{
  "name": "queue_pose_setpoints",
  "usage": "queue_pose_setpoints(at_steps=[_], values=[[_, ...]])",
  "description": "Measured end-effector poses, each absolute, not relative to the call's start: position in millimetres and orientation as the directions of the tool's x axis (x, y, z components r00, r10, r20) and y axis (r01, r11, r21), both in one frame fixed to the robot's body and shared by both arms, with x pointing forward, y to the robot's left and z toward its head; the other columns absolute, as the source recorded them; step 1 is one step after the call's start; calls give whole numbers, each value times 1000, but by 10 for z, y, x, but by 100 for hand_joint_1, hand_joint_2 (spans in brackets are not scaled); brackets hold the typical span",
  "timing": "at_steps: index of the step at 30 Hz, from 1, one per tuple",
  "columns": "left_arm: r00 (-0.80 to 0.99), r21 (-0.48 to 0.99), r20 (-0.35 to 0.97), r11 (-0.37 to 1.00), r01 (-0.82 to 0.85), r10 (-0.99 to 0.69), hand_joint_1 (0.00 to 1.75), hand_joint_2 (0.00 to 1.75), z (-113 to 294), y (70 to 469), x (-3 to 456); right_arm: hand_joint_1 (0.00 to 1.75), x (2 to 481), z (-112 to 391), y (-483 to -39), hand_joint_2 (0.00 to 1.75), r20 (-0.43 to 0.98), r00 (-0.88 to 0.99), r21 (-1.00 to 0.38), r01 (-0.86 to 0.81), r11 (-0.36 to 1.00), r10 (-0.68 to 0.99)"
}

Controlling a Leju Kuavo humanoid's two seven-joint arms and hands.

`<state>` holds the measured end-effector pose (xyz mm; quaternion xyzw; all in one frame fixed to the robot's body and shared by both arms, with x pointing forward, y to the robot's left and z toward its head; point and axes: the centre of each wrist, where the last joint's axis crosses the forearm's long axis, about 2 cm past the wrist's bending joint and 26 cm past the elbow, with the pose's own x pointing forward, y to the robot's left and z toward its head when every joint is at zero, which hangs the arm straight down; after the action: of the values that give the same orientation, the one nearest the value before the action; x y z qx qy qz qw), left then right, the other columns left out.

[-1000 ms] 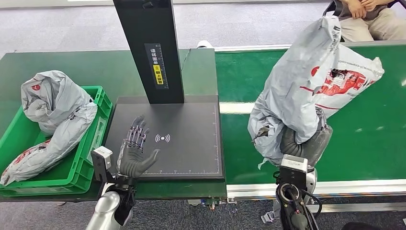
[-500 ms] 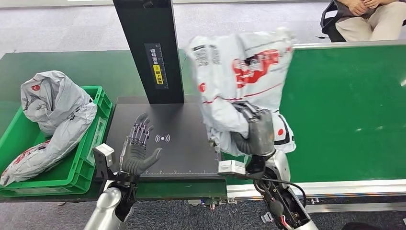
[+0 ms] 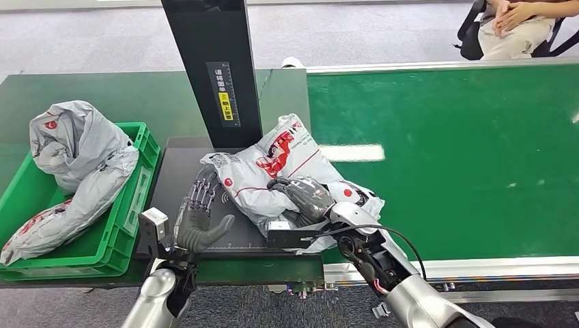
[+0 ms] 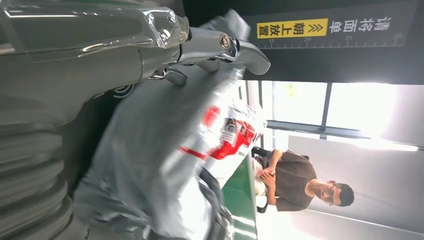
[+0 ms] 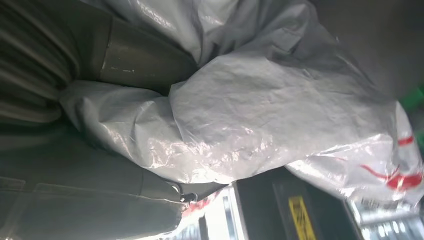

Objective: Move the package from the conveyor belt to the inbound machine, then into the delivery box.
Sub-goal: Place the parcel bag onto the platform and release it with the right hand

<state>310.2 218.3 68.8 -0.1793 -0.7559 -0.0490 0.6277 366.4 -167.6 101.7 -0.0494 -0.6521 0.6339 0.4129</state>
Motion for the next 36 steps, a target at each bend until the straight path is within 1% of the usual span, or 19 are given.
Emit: queue_pose_setpoints(at_steps=[3, 5, 8, 11, 18, 23, 27, 33, 36], values=[[-142, -150, 968, 932, 330, 206, 0, 175, 684, 2187, 3115, 175, 3716, 1007, -1619, 175, 493, -645, -836, -538, 112, 584], [-139, -150, 969, 933, 328, 205, 0, 175, 685, 2189, 3128, 175, 3729, 1002, -1580, 175, 489, -650, -826, -560, 69, 582], [-135, -149, 970, 933, 328, 203, 0, 175, 686, 2190, 3144, 175, 3740, 1006, -1527, 175, 486, -657, -812, -584, 19, 577], [-132, -147, 971, 932, 332, 200, 0, 175, 693, 2181, 3165, 175, 3760, 1033, -1487, 175, 529, -646, -768, -640, -13, 550], [-131, -144, 971, 929, 341, 199, 0, 175, 708, 2152, 3198, 175, 3767, 1050, -1446, 175, 567, -640, -733, -680, -38, 519], [-129, -144, 972, 929, 340, 198, 0, 175, 705, 2146, 3197, 175, 3733, 1038, -1404, 175, 652, -634, -694, -720, -9, 415], [-165, -114, 972, 946, 304, 170, 0, 175, 716, 2153, 3196, 175, 3683, 1062, -1296, 175, 635, -674, -732, -681, 14, 378], [-308, -17, 948, 980, 200, 80, 0, 175, 861, 2159, 3206, 175, 3630, 1086, -1126, 175, 530, -746, -824, -565, 41, 403], [-376, -6, 924, 985, 171, 71, 0, 175, 970, 2162, 3178, 175, 3622, 1081, -1095, 175, 478, -773, -865, -497, 69, 417]])
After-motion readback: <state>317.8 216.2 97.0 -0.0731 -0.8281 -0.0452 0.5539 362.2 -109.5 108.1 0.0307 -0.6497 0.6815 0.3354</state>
